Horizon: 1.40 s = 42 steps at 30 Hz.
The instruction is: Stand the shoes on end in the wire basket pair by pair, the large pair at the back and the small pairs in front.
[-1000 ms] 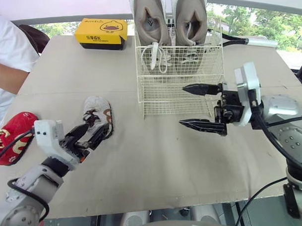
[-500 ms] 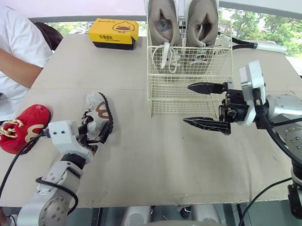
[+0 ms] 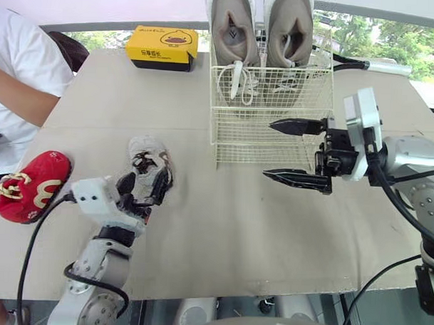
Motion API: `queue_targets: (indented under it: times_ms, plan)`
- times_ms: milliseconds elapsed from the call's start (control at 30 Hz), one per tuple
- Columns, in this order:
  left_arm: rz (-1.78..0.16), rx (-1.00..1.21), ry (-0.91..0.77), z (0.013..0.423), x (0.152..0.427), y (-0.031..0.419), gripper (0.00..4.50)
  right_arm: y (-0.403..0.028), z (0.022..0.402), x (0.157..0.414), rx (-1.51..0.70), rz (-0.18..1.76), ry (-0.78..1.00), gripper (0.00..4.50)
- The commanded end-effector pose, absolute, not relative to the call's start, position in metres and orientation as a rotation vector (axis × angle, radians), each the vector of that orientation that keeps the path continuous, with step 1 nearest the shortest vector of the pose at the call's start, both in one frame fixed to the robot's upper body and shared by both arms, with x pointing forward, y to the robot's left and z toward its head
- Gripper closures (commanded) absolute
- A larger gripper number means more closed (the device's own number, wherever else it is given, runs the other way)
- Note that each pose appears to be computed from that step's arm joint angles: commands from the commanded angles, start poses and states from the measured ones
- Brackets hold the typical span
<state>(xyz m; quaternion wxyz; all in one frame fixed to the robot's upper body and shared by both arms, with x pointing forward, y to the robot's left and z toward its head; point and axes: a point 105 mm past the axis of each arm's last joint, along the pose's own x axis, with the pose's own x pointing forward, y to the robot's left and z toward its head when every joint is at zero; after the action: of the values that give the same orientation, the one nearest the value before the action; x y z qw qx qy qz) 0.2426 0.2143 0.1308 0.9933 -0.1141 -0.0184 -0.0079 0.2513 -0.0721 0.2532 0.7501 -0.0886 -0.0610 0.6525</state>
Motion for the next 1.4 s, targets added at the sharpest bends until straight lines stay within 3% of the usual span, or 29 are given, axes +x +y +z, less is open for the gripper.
queue_targets:
  times_ms: [33, 233, 300, 333, 500, 533, 600, 633, 833, 1000, 1133, 1400]
  plan:
    - [0.051, -0.207, -0.019, 0.125, 0.25, 0.22, 0.0, -0.074, 0.263, 0.248, -0.222, 1.428, -0.179, 0.07]
    - [0.123, -0.208, 0.065, 0.1, 0.265, 0.226, 0.0, -0.076, 0.264, 0.247, -0.232, 1.422, -0.177, 0.07]
    - [0.127, -0.219, 0.072, 0.097, 0.268, 0.226, 0.59, -0.077, 0.264, 0.247, -0.236, 1.419, -0.174, 0.0]
    - [0.116, -0.216, 0.073, 0.096, 0.269, 0.225, 0.66, -0.077, 0.264, 0.247, -0.237, 1.417, -0.174, 0.0]
    - [0.104, -0.203, 0.068, 0.096, 0.27, 0.226, 2.93, -0.078, 0.265, 0.248, -0.238, 1.411, -0.173, 0.0]
    - [0.103, -0.194, 0.068, 0.096, 0.27, 0.227, 3.1, -0.077, 0.264, 0.248, -0.238, 1.411, -0.173, 0.0]
    - [0.097, -0.179, 0.063, 0.096, 0.27, 0.228, 4.03, -0.076, 0.264, 0.249, -0.236, 1.411, -0.174, 0.0]
    - [0.095, -0.177, 0.057, 0.097, 0.27, 0.229, 4.28, -0.076, 0.264, 0.249, -0.235, 1.411, -0.174, 0.0]
    - [0.032, -0.127, -0.052, 0.124, 0.267, 0.225, 4.3, -0.074, 0.265, 0.253, -0.232, 1.403, -0.181, 0.0]
    - [-0.142, 0.039, -0.359, 0.199, 0.259, 0.207, 4.3, -0.071, 0.276, 0.261, -0.214, 1.389, -0.217, 0.0]
    - [-0.44, 0.341, -0.506, 0.251, 0.248, 0.191, 4.31, -0.068, 0.318, 0.271, -0.323, 1.465, -0.326, 0.0]
    - [-0.797, 0.626, -0.61, 0.279, 0.239, 0.169, 4.31, -0.047, 0.375, 0.282, -0.591, 1.639, -0.403, 0.0]
